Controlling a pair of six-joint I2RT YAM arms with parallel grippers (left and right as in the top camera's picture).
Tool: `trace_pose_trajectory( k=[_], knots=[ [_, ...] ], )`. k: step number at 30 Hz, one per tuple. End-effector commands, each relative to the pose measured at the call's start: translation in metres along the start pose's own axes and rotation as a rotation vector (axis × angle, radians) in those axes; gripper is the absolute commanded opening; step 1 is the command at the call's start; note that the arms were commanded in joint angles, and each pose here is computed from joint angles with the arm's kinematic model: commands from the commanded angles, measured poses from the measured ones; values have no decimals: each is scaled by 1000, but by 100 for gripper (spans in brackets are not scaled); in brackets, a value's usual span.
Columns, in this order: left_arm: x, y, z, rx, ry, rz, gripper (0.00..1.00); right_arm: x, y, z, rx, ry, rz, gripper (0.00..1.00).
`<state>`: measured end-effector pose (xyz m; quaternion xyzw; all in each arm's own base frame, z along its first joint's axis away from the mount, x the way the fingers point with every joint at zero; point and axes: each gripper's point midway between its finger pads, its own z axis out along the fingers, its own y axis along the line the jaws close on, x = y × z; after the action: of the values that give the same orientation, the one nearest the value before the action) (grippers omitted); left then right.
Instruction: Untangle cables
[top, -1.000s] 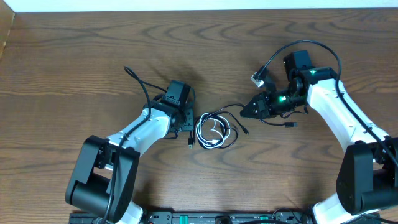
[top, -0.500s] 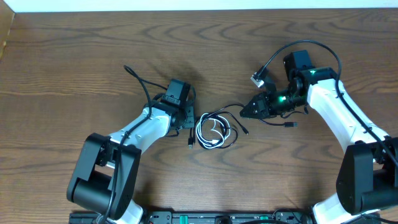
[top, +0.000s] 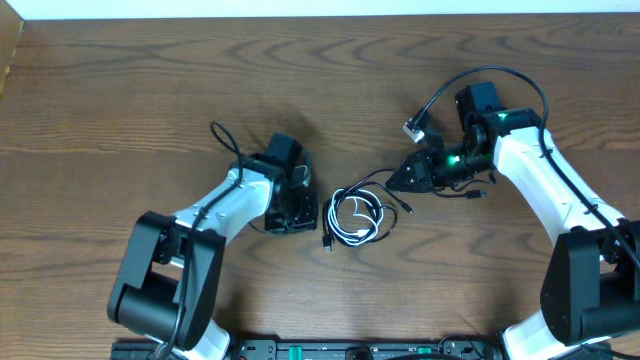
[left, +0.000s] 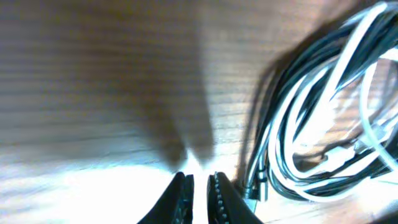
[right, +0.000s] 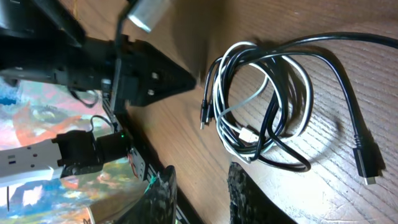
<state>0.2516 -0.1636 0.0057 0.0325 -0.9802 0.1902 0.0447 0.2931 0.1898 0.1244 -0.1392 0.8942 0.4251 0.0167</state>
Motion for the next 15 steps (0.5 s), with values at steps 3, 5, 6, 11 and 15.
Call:
trace_pose_trajectory(
  k=[3, 5, 6, 11, 15],
  knots=[
    [-37, -12, -51, -36, -212, 47, 27, 2, 10, -1, -25, -2, -6, 25],
    [-38, -14, -53, -29, -224, 52, 28, 3, 12, 1, -26, 4, -13, 25],
    [-38, -14, -53, -30, -222, 52, 28, 4, 13, 2, -27, 9, -17, 26],
    [-33, -11, -42, -43, -188, 50, 33, 6, 14, 12, 9, 31, -54, 31],
    [-31, -15, -29, -49, -166, 71, 36, 8, 13, 19, 54, 47, -61, 32]
  ],
)
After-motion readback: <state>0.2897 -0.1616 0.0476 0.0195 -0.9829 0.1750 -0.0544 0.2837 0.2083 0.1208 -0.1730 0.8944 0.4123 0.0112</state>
